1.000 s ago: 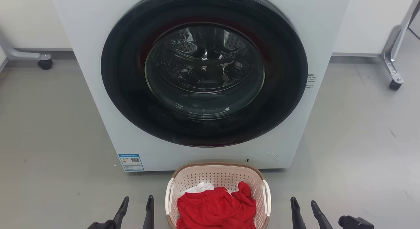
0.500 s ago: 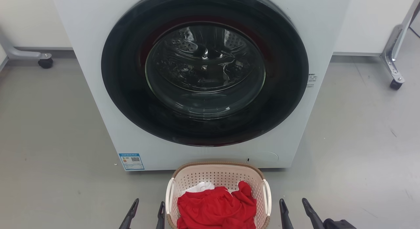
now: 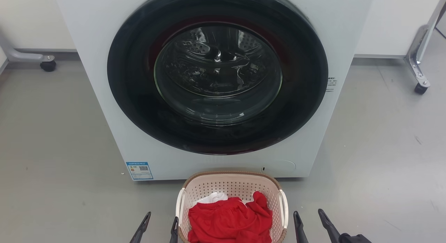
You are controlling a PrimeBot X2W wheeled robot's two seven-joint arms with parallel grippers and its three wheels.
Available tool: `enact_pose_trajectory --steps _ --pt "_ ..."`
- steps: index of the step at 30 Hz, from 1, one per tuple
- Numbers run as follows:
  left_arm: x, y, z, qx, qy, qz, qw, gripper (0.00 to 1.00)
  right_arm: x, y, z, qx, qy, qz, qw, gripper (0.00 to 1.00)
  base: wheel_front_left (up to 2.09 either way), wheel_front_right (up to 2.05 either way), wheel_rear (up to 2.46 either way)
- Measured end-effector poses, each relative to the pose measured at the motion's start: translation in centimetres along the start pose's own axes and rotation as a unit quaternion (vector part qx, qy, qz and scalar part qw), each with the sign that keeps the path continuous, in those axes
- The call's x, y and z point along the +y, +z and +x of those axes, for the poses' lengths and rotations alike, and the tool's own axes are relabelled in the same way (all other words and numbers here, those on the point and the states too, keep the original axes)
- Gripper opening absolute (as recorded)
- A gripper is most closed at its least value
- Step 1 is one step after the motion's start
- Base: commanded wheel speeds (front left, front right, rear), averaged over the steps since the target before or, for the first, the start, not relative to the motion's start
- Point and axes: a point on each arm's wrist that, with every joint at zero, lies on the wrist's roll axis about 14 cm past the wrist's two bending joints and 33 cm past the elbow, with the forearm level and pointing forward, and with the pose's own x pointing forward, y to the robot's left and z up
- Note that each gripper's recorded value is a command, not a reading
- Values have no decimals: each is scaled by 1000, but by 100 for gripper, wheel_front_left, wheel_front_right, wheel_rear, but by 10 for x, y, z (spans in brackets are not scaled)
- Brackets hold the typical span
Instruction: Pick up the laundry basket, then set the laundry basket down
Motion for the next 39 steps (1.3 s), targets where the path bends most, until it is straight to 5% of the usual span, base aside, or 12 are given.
enact_pose_trajectory --steps 39 --pt "15 -8 0 12 27 -9 1000 100 -8 -3 0 5 -12 7 1000 100 0 0 0"
